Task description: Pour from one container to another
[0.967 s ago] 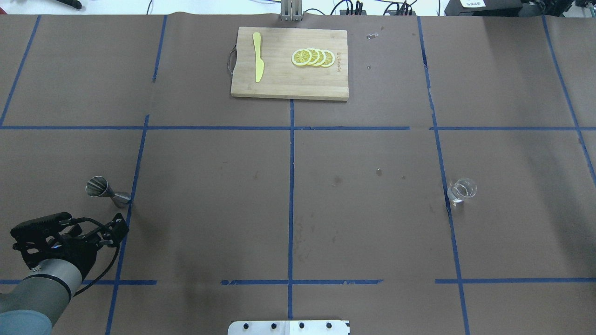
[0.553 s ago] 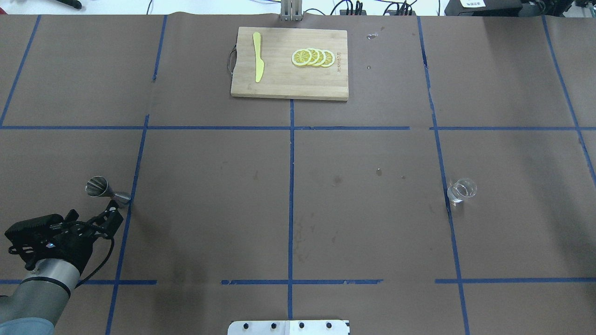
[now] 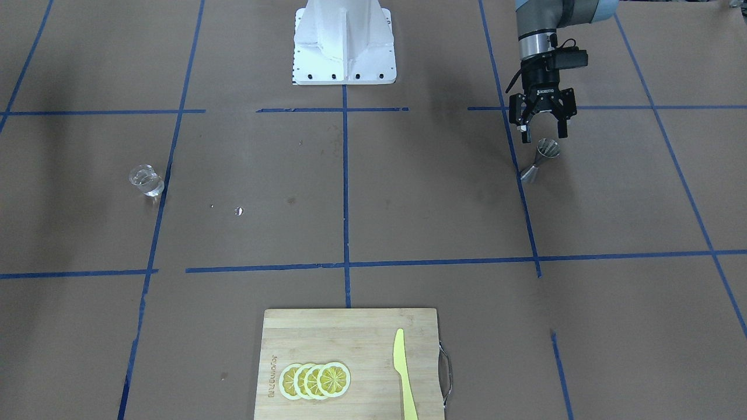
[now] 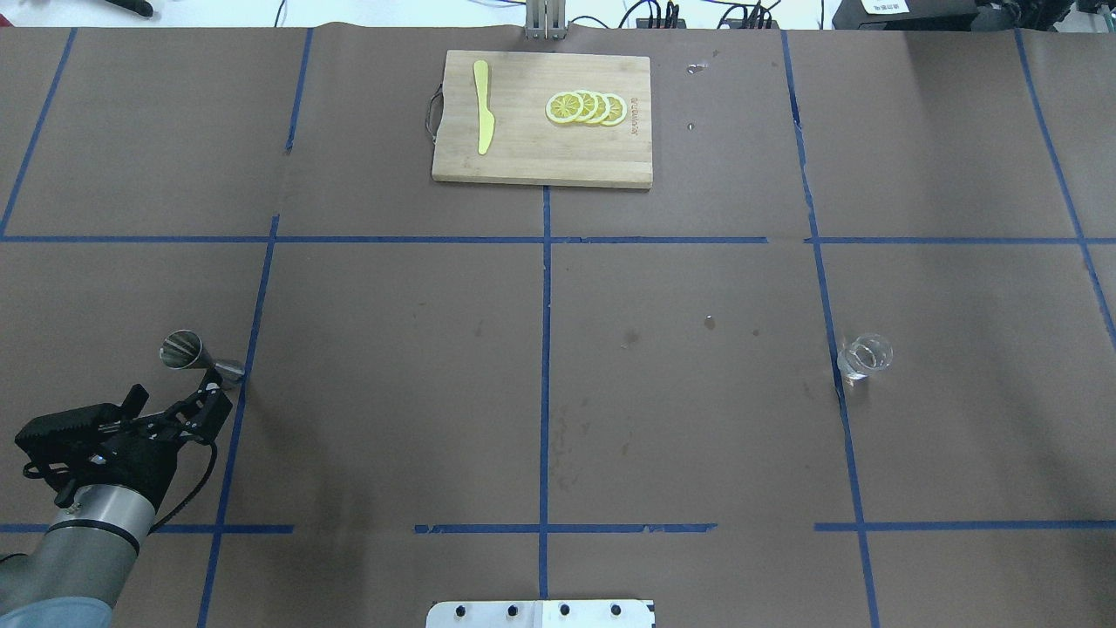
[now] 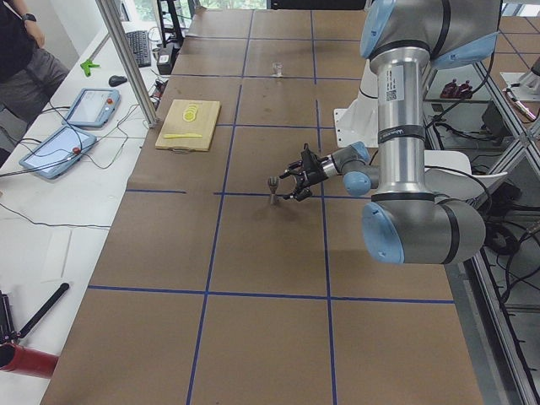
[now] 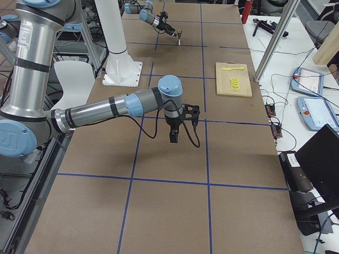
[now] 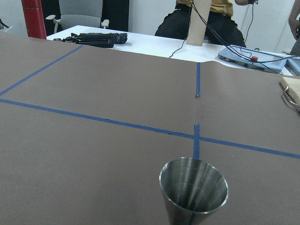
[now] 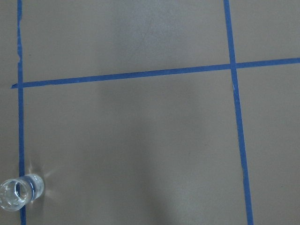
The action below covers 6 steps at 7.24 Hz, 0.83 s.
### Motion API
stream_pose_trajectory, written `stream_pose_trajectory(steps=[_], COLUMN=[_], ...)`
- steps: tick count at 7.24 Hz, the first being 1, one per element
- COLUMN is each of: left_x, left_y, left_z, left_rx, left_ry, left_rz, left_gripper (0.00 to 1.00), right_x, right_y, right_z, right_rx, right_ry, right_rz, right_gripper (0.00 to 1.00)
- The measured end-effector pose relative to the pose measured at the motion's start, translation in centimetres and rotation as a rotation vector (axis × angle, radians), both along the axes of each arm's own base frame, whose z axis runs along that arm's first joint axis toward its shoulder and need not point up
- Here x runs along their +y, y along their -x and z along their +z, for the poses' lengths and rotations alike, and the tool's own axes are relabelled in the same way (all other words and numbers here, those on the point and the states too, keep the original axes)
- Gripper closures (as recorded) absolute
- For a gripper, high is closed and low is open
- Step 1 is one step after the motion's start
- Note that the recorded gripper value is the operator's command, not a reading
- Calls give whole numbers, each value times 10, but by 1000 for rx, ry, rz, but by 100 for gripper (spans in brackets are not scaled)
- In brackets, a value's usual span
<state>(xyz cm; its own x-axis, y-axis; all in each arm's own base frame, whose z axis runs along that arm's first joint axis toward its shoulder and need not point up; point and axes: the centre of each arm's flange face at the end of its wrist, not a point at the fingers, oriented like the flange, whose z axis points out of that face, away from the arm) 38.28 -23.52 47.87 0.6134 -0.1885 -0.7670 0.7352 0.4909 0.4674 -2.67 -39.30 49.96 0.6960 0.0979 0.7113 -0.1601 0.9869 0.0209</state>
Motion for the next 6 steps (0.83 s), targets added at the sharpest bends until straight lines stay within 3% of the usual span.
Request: stream_pose_trajectory(steps=[3,6], left_x=[-1,-5], left_y=[-24,-34], left_z=[-1,9], left_rx=[5,-23], left_ry=[-22,-61], left_rz=[-11,-40], left_gripper=[3,8], right_x=[33,64], right_y=[97,172], right_z=[-15,-41], right_rx=[-16,-53], right_ry=[-42,-80], right_rz=[83,82], right_gripper=[0,0])
